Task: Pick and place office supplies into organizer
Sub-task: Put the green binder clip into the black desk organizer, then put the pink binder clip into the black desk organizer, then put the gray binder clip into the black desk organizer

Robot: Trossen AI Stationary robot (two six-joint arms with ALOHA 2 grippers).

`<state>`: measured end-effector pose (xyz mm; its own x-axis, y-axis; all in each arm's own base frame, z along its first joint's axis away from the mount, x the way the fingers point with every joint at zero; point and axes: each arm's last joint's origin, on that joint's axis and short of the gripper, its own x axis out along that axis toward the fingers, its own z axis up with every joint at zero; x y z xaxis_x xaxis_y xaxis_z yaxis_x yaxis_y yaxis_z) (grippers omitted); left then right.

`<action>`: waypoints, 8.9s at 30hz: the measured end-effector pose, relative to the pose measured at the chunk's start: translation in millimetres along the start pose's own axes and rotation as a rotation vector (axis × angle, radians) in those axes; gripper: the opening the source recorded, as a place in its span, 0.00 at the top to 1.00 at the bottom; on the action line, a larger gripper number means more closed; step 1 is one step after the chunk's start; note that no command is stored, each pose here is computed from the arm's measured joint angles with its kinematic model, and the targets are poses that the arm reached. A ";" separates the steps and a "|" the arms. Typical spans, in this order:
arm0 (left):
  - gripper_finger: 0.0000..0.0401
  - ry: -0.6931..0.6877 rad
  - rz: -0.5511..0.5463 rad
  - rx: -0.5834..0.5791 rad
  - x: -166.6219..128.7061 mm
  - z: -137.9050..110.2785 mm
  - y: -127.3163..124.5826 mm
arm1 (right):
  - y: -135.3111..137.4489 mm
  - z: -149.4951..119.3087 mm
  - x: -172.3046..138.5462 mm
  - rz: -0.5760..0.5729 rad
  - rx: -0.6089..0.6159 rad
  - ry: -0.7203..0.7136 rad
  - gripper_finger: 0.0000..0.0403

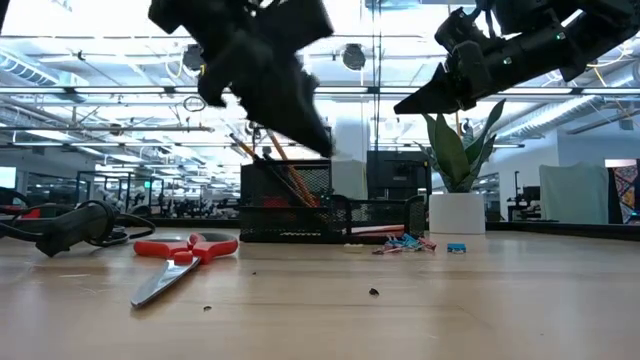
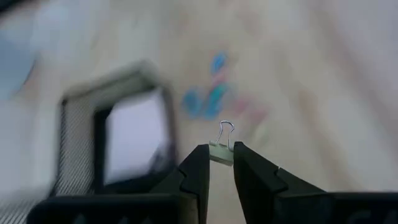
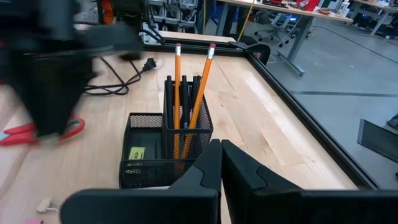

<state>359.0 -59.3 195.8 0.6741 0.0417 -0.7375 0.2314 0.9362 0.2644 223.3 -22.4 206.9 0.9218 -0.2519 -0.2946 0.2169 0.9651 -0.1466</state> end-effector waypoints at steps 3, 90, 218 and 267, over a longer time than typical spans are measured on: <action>0.81 0.059 0.058 -0.042 -5.3 -6.4 14.1 | 0.0 0.2 0.0 0.000 0.000 -0.001 1.00; 0.54 -0.091 -0.236 -0.223 81.8 -10.4 -10.2 | -0.1 2.3 0.0 -0.001 0.011 -0.023 1.00; 0.73 0.111 -0.533 -0.009 89.3 -43.5 -18.2 | 0.0 1.8 0.0 0.001 0.030 -0.021 1.00; 0.76 0.180 -0.092 -0.052 21.4 -35.2 67.0 | -0.1 1.4 0.0 0.000 0.026 -0.021 1.00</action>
<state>364.2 16.6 175.8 0.5141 0.0121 -0.8577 0.2465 0.9556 0.1612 223.8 -22.4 208.2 0.9283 -0.2506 -0.2749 0.2249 0.9668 -0.1217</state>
